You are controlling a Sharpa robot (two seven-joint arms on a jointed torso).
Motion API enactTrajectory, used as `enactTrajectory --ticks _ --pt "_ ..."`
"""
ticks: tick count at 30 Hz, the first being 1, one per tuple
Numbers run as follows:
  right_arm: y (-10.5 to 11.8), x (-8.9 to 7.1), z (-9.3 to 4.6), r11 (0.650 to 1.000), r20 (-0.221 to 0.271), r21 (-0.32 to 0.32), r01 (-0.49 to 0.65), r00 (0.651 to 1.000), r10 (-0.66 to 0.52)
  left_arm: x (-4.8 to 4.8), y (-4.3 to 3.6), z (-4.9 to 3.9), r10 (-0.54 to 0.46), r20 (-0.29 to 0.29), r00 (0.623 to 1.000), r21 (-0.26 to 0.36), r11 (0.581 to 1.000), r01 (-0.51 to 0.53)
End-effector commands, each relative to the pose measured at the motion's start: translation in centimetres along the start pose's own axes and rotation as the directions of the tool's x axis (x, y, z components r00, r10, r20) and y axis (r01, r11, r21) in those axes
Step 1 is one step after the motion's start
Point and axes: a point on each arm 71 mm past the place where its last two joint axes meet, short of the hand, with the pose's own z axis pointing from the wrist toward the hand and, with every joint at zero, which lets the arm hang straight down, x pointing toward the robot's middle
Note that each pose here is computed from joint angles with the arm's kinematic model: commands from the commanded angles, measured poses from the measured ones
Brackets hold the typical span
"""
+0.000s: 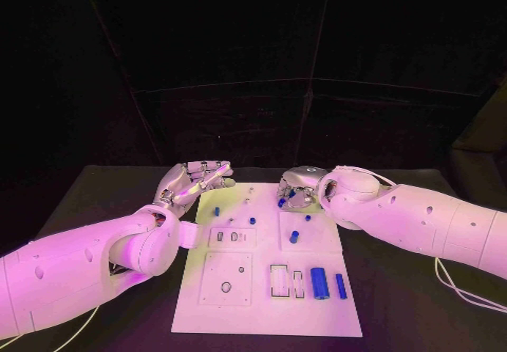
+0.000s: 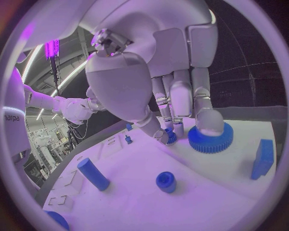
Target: Assemble the parts on the task board
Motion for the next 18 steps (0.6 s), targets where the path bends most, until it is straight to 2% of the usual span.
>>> enactTrajectory --ticks 1,8,18 --pt "0.0 0.0 0.1 1.0 -0.015 0.0 0.01 1.0 -0.01 0.18 -0.13 0.07 -0.009 -0.014 1.0 0.005 1.0 0.009" --pt "0.0 -0.1 0.1 1.0 -0.002 0.003 0.009 1.0 -0.009 0.1 -0.1 0.1 -0.009 -0.012 1.0 0.004 1.0 0.009" --pt "0.6 -1.4 -0.3 1.0 0.169 -0.027 -0.001 0.986 0.005 -0.04 -0.04 0.14 -0.014 -0.007 1.0 0.0 1.0 0.014"
